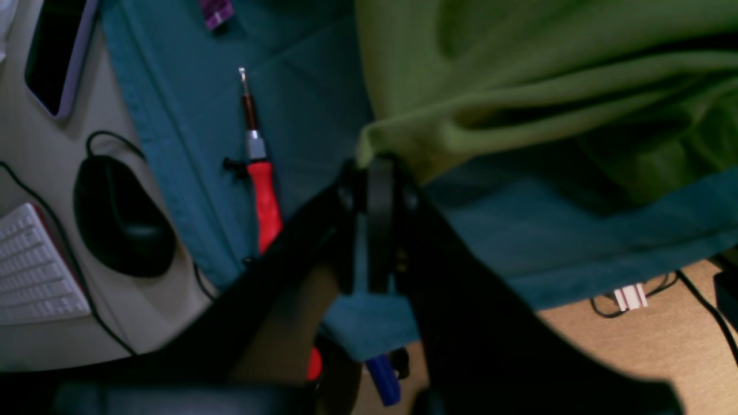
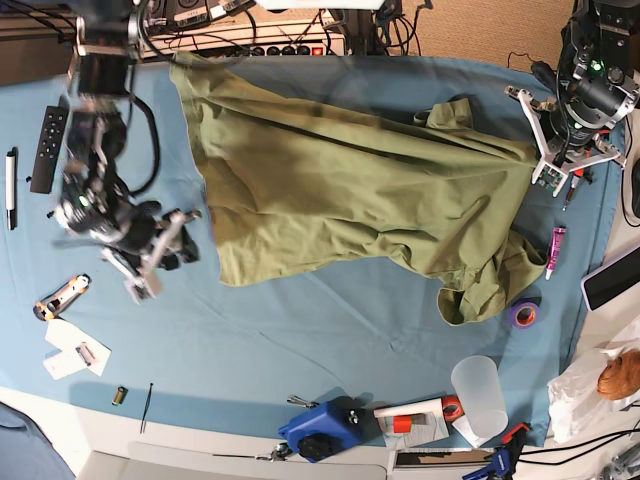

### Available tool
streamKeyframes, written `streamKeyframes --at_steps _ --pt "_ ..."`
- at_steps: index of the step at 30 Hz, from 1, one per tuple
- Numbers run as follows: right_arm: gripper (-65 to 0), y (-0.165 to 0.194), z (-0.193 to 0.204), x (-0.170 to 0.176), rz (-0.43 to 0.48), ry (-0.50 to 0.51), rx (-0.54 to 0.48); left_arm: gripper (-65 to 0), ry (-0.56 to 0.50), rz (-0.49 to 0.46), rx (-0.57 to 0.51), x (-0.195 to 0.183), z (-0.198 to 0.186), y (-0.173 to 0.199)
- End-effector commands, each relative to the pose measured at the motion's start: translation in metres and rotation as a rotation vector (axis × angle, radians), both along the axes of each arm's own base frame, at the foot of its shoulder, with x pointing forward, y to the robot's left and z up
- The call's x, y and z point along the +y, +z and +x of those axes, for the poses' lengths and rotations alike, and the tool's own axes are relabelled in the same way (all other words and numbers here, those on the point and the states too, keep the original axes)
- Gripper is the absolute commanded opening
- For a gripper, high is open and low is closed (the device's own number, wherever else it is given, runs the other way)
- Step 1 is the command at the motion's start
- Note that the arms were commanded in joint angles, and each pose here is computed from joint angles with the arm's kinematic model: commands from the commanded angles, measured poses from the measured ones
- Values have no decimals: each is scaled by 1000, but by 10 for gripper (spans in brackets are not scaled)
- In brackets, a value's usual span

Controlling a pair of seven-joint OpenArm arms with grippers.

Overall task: Layout the t-shirt on the table in an organized manner, then fold the t-shirt properly
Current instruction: 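Regrasp the shirt edge with the right gripper and pull it flat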

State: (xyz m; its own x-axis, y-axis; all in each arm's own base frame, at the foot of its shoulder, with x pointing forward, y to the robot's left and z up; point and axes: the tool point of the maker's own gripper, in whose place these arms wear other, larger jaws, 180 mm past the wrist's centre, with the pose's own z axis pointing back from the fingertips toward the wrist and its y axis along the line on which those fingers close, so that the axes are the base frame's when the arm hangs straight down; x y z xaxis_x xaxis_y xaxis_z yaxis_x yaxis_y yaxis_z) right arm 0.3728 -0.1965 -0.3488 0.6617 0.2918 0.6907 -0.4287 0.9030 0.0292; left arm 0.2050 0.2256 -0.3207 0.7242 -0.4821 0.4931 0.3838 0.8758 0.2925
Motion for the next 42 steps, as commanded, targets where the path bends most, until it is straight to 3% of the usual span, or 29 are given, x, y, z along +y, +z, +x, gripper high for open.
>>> streamKeyframes --at_steps 1,7,15,17,19,21,25,31,38,42 --pt "-427 12 17 5 18 5 -43 -650 -4 18 -27 3 4 8" --pt "-427 -25 36 29 84 -34 88 -650 -4 18 -27 3 4 8" --pt "-428 -67 23 54 131 -42 211 -650 -4 18 -27 3 4 8" --pt "-468 -73 18 55 127 -39 242 -650 -4 18 -27 3 4 8" --pt "-573 -74 16 54 117 -37 256 -650 -4 18 -27 3 4 8" --pt "-650 -73 18 50 100 -42 251 -650 -4 18 -27 3 4 8" --pt "-650 -64 37 27 6 -108 207 -650 -4 18 -27 3 4 8" --pt "-650 -20 78 -18 -87 -206 73 -650 -7 15 -35 3 5 9" --pt "-650 27 103 -70 -155 -293 -39 -420 40 -1 -63 5 9 12" --pt "-650 35 104 -96 -220 -335 -76 -392 39 -10 -94 4 15 17"
